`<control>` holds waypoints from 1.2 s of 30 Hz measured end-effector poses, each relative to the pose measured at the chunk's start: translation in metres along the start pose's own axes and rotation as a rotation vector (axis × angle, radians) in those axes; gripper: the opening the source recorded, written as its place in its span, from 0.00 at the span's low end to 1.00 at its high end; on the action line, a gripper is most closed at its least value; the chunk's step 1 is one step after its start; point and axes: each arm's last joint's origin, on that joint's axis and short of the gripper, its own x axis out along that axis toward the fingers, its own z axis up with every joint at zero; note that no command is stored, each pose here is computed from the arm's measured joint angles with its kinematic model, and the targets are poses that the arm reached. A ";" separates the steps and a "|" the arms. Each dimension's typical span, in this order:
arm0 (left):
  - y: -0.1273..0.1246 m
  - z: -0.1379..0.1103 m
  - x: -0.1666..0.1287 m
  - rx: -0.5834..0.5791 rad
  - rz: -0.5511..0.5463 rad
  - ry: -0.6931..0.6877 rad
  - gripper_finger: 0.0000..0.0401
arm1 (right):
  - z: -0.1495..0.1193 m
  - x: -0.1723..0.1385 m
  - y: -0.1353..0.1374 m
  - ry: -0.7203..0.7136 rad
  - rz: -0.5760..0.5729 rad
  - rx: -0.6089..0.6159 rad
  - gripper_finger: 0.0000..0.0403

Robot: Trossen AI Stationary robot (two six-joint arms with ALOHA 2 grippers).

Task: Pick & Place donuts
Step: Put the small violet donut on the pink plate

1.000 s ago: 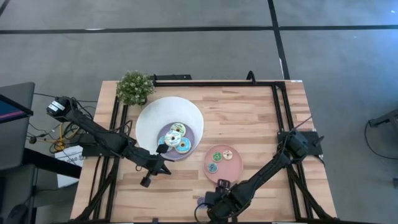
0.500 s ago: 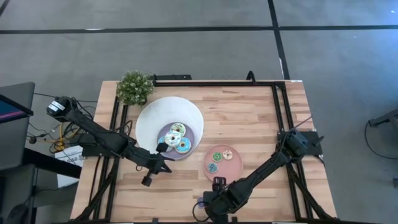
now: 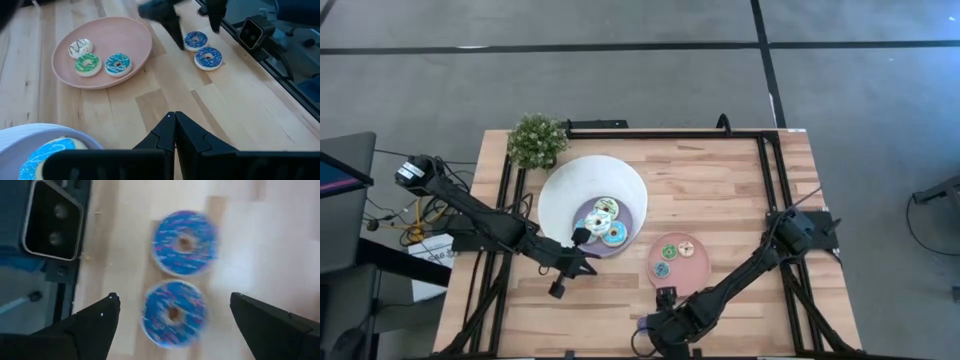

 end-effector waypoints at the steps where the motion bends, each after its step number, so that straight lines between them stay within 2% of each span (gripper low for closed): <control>1: 0.000 0.000 0.000 0.000 0.002 0.000 0.00 | -0.001 0.004 0.000 0.011 0.004 -0.013 0.91; 9: 0.000 0.000 0.000 0.001 0.005 0.003 0.00 | -0.002 0.016 0.000 0.026 0.022 -0.020 0.90; 21: 0.006 0.000 0.001 -0.008 0.014 0.002 0.00 | -0.004 0.016 -0.002 0.044 0.003 -0.005 0.69; 36: 0.006 0.000 0.001 -0.014 0.008 0.001 0.00 | -0.003 0.009 -0.001 0.109 0.009 0.008 0.68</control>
